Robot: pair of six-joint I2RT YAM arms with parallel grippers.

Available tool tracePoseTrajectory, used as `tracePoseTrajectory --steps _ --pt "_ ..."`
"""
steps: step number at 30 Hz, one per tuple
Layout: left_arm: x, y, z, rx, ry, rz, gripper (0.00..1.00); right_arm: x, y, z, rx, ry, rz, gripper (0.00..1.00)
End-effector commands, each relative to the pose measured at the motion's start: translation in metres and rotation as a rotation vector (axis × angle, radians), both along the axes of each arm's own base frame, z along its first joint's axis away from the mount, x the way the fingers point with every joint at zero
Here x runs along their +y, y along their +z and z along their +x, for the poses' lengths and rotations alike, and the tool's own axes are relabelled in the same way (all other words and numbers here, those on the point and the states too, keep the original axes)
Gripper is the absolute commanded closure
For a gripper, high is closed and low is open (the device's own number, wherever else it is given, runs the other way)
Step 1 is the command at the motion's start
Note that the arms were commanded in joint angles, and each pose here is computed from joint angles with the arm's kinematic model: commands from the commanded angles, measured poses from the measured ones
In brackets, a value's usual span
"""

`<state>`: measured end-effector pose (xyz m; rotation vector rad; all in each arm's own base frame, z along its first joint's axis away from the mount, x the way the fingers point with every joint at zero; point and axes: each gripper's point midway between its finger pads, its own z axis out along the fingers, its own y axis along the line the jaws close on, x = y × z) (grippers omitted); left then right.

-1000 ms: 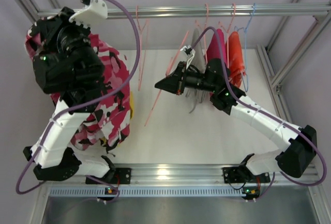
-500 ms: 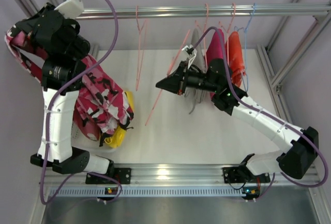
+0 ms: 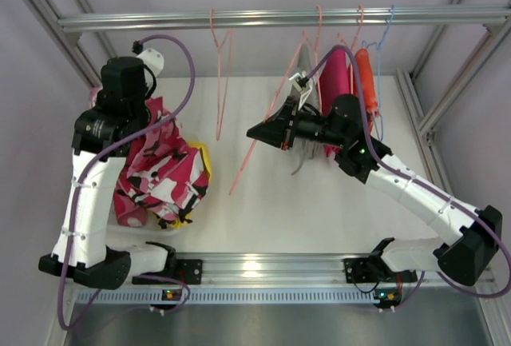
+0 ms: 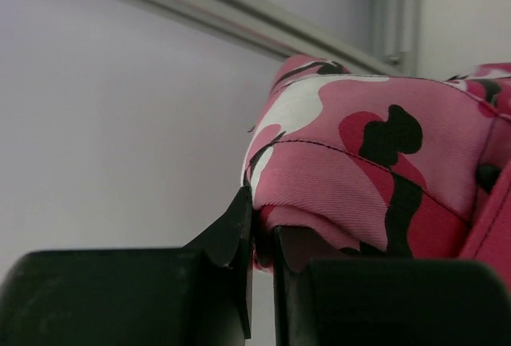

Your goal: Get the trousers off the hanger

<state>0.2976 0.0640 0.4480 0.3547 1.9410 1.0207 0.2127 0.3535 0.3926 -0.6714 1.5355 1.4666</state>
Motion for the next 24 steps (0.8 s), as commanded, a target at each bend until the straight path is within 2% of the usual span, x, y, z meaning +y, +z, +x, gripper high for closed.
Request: tracePoseTrajectory --steps 1,4,7,8,11,14,16,19,22,23,24 --pt "-0.035 -0.016 -0.009 -0.112 -0.121 -0.348 1.0 -0.016 0.018 -0.006 -0.082 -0.024 0.031 1.0" --pt "-0.054 -0.037 -0.013 -0.072 -0.203 -0.453 1.0 -0.019 0.019 -0.008 -0.082 -0.025 0.031 1.0" --pt "-0.07 -0.084 -0.019 0.017 -0.264 -0.522 1.0 -0.019 0.019 -0.008 -0.081 -0.03 0.033 1.0" --pt "-0.071 -0.116 -0.021 0.086 -0.244 -0.532 1.0 -0.02 0.019 -0.008 -0.083 -0.03 0.034 1.0" --pt "-0.067 -0.169 -0.028 0.196 -0.203 -0.561 1.0 -0.023 0.02 -0.009 -0.088 -0.041 0.03 1.0" --pt "-0.053 -0.197 -0.027 0.244 -0.181 -0.626 1.0 -0.027 0.021 -0.009 -0.093 -0.053 0.028 1.0" --pt "-0.032 -0.23 -0.031 0.323 -0.112 -0.67 1.0 -0.029 0.022 -0.008 -0.094 -0.062 0.028 1.0" --pt "-0.031 -0.279 -0.036 0.464 -0.138 -0.782 1.0 -0.032 0.026 -0.007 -0.103 -0.081 0.034 1.0" --pt "-0.039 -0.302 -0.042 0.555 -0.207 -0.86 1.0 -0.031 0.027 -0.007 -0.113 -0.073 0.015 1.0" --pt "-0.046 -0.301 -0.042 0.552 -0.239 -0.886 0.92 -0.03 0.025 -0.01 -0.108 -0.05 -0.001 1.0" --pt "-0.046 -0.293 -0.042 0.531 -0.267 -0.88 0.71 -0.029 0.034 -0.012 -0.12 -0.039 -0.005 1.0"
